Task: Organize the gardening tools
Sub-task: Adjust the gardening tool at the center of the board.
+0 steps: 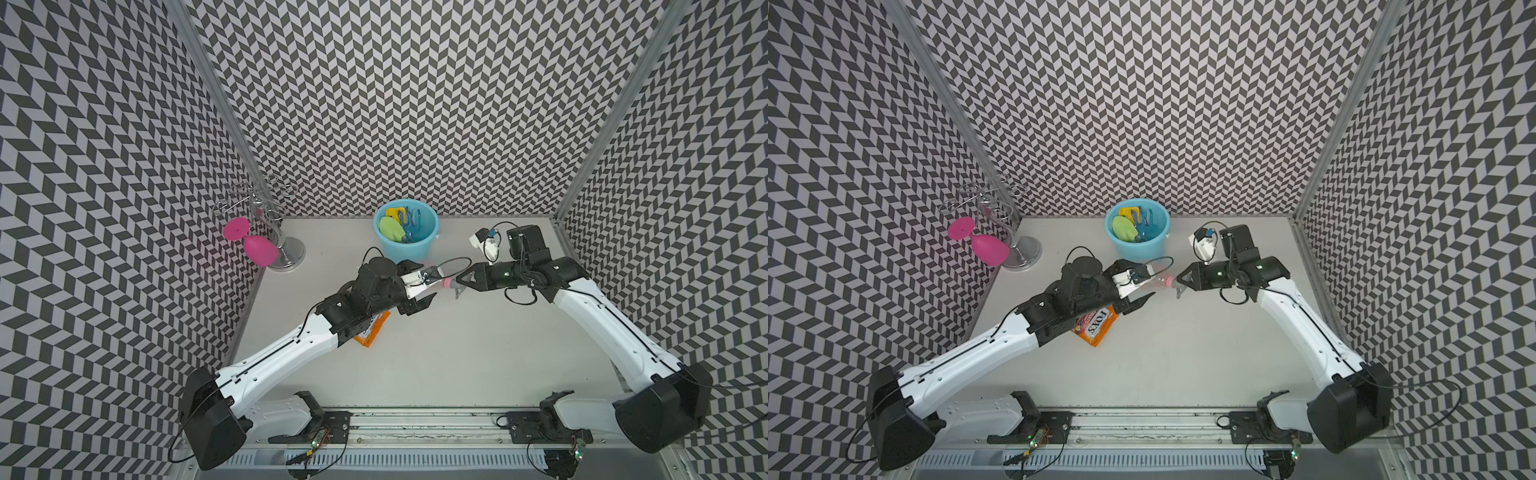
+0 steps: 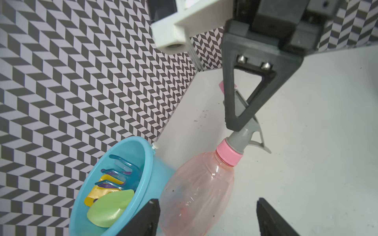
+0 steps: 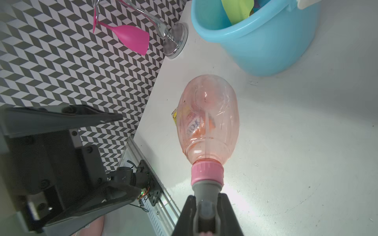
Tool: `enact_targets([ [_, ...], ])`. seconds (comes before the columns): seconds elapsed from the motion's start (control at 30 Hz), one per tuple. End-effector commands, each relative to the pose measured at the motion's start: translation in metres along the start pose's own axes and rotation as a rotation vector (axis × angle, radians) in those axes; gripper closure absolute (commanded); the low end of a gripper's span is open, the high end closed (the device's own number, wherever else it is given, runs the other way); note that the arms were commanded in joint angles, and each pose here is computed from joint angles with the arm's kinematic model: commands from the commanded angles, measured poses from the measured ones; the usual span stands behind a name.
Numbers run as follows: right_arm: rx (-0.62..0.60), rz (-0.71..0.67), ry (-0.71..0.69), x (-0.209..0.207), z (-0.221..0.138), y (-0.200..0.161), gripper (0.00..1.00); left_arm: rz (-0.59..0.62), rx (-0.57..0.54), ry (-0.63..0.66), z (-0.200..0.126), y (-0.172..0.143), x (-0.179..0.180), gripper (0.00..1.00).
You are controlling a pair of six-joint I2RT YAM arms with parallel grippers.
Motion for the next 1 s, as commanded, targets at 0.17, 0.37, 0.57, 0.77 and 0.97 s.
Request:
enact_targets([
  [0.17, 0.038, -0.055, 0.087, 0.020, 0.001, -0.011, 1.00, 0.207, -0.063, -0.035, 0.012, 0.023, -0.019, 0.31],
  [0.37, 0.045, -0.053, 0.101, 0.021, 0.003, -0.010, 1.00, 0.233, -0.050, -0.106, 0.030, 0.024, -0.039, 0.43],
  [0.57, 0.051, -0.058, 0.124, 0.026, 0.001, -0.011, 1.00, 0.233, -0.032, -0.098, 0.042, 0.023, -0.040, 0.51],
  [0.77, 0.050, -0.062, 0.139, 0.029, -0.001, -0.012, 1.00, 0.248, 0.014, -0.052, 0.050, 0.015, -0.036, 0.44],
  [0.97, 0.051, -0.066, 0.147, 0.032, -0.002, -0.012, 1.00, 0.254, 0.022, -0.049, 0.053, 0.012, -0.038, 0.55],
])
Point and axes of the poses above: each gripper's point midway between its finger pads, its own z axis out along the fingers, its own x axis along the line the jaws close on, y = z × x, the point moved 2 cm from there along -z, back along the fingers, and after that the axes turned 12 degrees about z, right-handed, at the moved point
